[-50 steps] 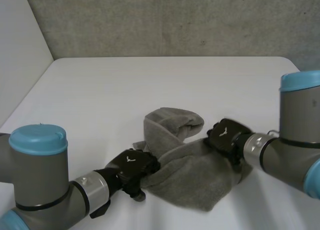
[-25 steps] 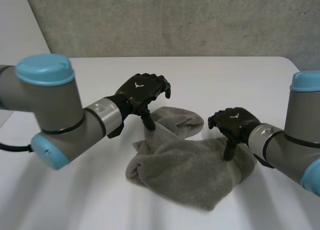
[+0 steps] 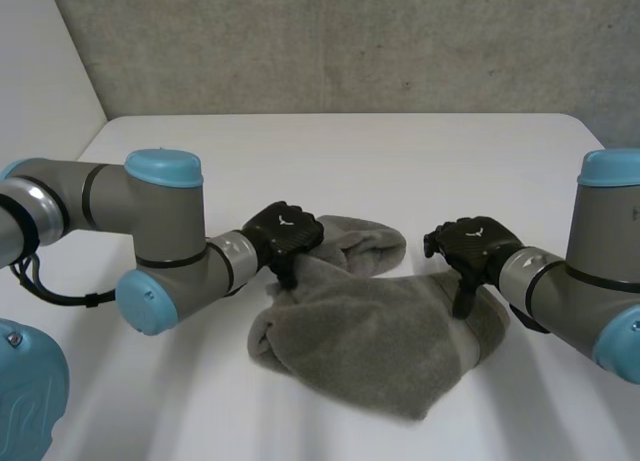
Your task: Fold the towel.
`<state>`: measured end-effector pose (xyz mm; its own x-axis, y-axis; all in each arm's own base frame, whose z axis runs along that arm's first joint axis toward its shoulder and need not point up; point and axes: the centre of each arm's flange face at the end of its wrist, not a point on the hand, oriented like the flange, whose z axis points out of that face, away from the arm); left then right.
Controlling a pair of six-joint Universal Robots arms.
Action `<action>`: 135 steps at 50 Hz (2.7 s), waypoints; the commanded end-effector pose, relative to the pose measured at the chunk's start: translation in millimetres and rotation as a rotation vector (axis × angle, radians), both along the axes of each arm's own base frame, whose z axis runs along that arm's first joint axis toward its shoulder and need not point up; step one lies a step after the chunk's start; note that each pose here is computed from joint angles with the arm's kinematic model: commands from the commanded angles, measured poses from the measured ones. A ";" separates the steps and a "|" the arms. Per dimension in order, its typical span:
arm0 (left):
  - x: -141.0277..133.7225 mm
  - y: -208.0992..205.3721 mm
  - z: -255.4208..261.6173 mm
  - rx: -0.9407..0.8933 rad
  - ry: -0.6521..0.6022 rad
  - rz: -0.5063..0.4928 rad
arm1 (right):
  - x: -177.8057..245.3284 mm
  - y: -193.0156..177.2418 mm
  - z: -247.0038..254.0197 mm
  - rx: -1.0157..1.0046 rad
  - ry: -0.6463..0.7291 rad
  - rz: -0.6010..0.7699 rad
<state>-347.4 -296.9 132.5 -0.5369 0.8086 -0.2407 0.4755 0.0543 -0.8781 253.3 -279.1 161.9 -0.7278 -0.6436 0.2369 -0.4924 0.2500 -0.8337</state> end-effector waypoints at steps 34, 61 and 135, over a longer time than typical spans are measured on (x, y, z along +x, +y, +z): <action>52.5 17.3 139.6 -0.303 0.157 0.130 | 34.4 -16.7 124.3 -0.190 -0.309 0.140; 101.2 -16.6 164.3 -0.213 0.415 0.347 | 24.1 -25.6 132.4 -0.360 -0.117 0.169; 108.2 149.9 64.5 0.135 0.310 0.128 | 153.6 -57.9 -3.3 -0.284 -0.146 0.482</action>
<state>-238.6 -140.0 193.6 -0.6607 0.7471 0.0727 0.1851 0.2560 -0.9488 404.5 -334.7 108.1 -0.3883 -0.8669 0.3124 -0.4244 -0.1327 -0.8957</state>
